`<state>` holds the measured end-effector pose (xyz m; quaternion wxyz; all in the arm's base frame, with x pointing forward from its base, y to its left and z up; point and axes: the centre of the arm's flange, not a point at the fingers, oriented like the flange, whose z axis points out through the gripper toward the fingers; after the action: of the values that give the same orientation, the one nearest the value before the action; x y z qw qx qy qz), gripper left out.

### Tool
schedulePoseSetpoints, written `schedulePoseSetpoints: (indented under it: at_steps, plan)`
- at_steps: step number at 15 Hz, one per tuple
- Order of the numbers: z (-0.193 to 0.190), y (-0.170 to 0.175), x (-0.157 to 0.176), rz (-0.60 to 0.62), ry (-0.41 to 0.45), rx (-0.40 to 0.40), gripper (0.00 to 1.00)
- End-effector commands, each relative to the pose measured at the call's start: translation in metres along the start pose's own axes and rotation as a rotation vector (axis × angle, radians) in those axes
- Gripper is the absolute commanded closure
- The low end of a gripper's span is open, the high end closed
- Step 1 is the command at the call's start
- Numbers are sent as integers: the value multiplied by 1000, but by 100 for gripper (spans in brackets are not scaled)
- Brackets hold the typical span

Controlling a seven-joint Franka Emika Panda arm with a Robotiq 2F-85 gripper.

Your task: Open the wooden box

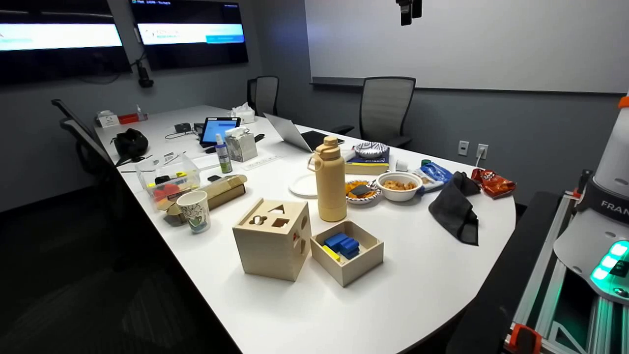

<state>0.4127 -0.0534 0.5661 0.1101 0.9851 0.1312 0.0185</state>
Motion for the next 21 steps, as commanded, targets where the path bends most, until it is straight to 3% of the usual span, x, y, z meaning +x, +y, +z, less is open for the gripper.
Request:
schedulePoseSetpoints:
  at_steps: [1,6,14,21]
  plan:
    - [0,-28,25,42,16,74,0]
    - [8,-108,75,117,47,159,0]
    - [65,-253,155,310,125,87,0]
    - [142,-295,181,461,80,37,0]
